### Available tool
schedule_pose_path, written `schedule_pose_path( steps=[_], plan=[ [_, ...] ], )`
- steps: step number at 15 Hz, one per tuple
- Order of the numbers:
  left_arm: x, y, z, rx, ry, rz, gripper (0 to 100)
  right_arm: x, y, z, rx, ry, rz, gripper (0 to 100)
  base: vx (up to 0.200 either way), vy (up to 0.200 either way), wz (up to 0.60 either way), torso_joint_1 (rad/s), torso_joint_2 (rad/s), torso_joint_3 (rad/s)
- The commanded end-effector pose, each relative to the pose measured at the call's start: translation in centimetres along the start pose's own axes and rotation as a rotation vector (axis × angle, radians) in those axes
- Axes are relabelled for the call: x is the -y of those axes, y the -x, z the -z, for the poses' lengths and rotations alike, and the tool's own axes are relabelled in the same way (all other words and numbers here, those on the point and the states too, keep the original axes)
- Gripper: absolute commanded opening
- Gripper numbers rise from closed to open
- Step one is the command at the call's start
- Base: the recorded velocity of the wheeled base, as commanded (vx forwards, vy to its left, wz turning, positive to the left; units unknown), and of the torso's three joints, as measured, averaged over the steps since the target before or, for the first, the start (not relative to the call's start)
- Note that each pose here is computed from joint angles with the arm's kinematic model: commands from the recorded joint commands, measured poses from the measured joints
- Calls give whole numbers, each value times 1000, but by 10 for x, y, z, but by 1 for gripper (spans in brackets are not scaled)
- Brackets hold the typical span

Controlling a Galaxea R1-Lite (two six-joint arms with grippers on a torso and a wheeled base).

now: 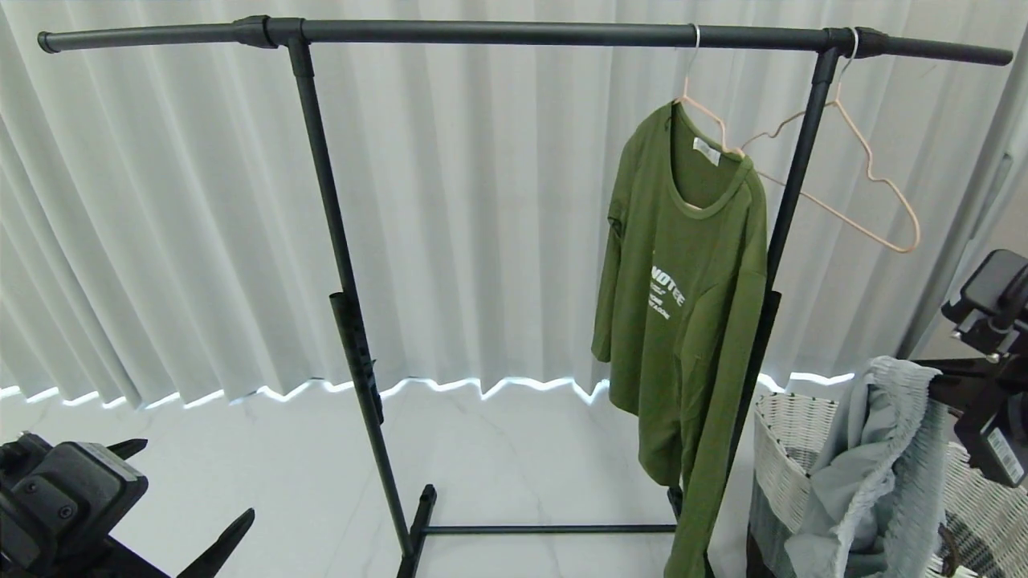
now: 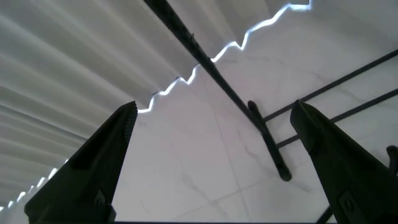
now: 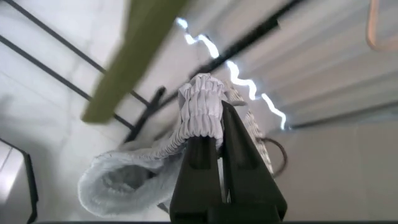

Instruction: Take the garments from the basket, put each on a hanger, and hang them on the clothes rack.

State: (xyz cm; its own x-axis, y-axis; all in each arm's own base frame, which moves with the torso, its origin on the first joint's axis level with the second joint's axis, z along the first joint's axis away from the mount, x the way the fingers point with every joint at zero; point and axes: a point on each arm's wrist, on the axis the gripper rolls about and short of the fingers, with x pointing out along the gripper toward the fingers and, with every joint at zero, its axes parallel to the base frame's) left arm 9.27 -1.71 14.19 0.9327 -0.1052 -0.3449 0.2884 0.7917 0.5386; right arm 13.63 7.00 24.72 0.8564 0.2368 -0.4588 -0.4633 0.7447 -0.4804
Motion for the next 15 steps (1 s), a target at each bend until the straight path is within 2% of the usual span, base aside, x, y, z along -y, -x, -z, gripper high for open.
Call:
schedule_pose_path(
  steps=[1, 3, 6, 8, 10, 11, 13, 15],
  plan=[
    [0, 0, 0, -2, 0, 2, 100, -3, -1, -5, 19, 14, -24, 0, 0, 200, 0, 2, 2, 7],
    [1, 1, -1, 16, -3, 14, 100, -5, -2, -17, 50, 21, -42, 0, 0, 0, 0, 0, 0, 0],
    [0, 0, -16, 82, -18, 53, 100, -6, -4, -35, 98, -3, -67, 0, 0, 0, 0, 0, 0, 0],
    [2, -5, -38, 165, -8, 143, 100, -6, 3, -44, 142, -32, -80, 0, 0, 0, 0, 0, 0, 0],
    [11, -12, -64, 237, 50, 284, 100, -4, 10, -44, 164, -37, -74, 0, 0, 0, 0, 0, 0, 0],
    [19, -16, -76, 252, 74, 354, 100, -3, 14, -43, 175, -40, -69, 0, 0, 0, 0, 0, 0, 0],
    [43, -21, -101, 254, 197, 527, 100, 1, 23, -44, 205, -50, -59, 0, 0, 0, 0, 0, 0, 0],
    [70, -18, -125, 248, 277, 679, 100, 4, 31, -46, 235, -61, -47, 0, 0, 0, 0, 0, 0, 0]
  ],
)
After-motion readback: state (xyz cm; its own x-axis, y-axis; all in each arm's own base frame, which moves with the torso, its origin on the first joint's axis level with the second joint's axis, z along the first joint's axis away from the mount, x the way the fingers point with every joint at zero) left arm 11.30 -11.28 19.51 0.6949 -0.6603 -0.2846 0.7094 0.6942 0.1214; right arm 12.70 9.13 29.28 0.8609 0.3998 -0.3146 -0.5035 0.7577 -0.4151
